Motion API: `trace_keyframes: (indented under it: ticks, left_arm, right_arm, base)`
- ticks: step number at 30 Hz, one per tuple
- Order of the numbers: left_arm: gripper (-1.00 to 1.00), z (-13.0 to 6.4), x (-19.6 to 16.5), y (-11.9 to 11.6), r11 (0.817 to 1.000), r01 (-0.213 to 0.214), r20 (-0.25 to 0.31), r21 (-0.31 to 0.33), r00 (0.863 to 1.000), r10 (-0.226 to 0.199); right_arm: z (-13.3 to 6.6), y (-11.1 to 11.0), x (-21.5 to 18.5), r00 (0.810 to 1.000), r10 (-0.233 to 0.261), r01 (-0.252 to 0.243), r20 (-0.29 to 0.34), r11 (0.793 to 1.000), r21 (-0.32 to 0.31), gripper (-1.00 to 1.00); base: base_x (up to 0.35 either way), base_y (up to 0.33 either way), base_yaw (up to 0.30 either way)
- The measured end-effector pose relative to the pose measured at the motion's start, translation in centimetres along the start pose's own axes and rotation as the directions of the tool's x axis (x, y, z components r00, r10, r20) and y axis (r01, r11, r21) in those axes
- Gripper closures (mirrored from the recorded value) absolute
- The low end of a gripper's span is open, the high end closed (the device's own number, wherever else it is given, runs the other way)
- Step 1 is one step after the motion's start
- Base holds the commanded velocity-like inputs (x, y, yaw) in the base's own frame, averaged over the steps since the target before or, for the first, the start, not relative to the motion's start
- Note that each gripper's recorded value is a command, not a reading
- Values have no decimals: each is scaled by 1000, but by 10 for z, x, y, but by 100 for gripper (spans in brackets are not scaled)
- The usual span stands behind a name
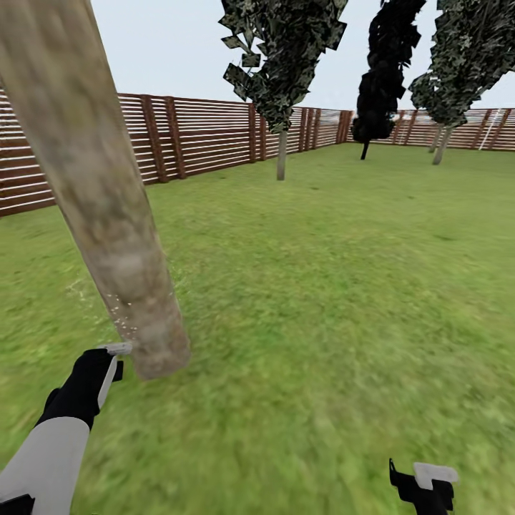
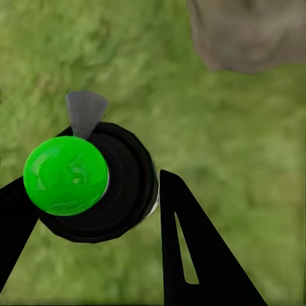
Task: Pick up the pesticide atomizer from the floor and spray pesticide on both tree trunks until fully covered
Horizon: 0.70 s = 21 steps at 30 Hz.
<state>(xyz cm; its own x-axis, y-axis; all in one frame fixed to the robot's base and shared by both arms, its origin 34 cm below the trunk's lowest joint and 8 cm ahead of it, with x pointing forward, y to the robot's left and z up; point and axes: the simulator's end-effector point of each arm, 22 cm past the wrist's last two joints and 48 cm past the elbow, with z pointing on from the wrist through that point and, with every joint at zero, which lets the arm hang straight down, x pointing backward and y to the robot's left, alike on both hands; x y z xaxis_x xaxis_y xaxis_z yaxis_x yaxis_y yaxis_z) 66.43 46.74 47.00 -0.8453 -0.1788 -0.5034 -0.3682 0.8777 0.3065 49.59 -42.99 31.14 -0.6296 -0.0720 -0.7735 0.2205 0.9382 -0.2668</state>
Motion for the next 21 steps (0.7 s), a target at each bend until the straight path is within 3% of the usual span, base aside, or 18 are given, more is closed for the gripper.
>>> trace_keyframes:
  ticks: [21]
  left_arm:
    - [100,0,0,-1,1000,0,0,2,1000,0]
  right_arm:
    - [0,0,0,1000,0,0,-1,1000,-1,-100]
  base:
    - [157,-248,276]
